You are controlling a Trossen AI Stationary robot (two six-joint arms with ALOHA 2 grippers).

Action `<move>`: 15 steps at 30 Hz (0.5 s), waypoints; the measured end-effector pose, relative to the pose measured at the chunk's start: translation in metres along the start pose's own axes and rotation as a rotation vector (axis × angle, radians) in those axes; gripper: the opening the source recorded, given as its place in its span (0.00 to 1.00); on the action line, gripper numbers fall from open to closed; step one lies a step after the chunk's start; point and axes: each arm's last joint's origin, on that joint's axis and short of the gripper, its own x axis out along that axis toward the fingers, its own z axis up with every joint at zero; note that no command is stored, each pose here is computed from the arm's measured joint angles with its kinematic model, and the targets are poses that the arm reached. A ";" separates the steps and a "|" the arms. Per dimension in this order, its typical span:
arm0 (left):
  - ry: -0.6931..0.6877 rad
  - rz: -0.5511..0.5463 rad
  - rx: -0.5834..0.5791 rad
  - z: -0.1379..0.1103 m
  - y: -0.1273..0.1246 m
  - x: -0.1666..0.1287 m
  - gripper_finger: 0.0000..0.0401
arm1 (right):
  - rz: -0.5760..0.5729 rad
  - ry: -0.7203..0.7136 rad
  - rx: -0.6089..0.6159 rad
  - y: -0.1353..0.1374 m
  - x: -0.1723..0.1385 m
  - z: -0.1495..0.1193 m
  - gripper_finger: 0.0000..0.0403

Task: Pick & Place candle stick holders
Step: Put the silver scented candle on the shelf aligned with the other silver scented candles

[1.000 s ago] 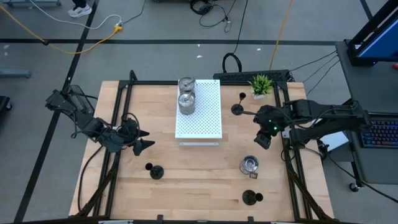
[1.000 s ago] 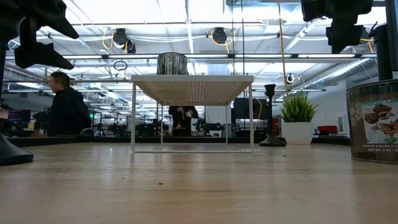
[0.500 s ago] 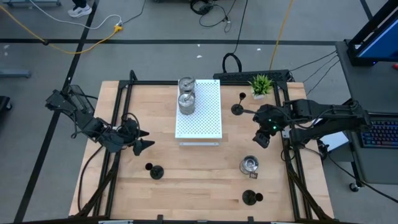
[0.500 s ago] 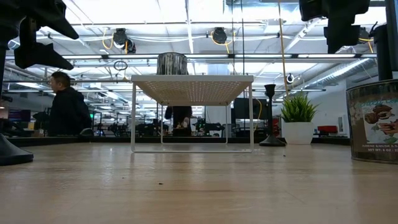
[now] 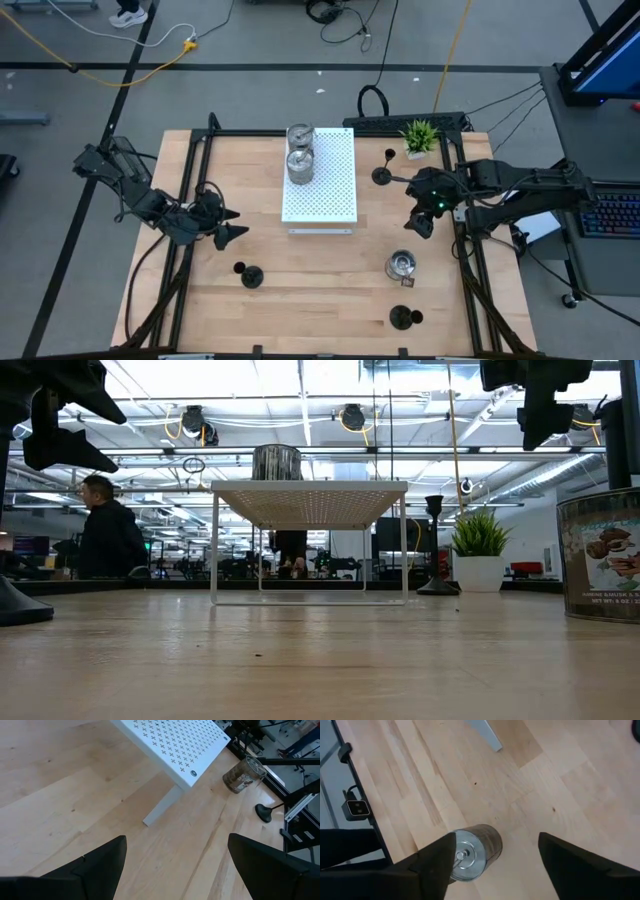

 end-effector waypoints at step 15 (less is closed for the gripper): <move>-0.001 0.002 0.009 0.000 0.000 0.000 0.88 | 0.011 -0.011 0.064 0.001 0.000 0.001 0.72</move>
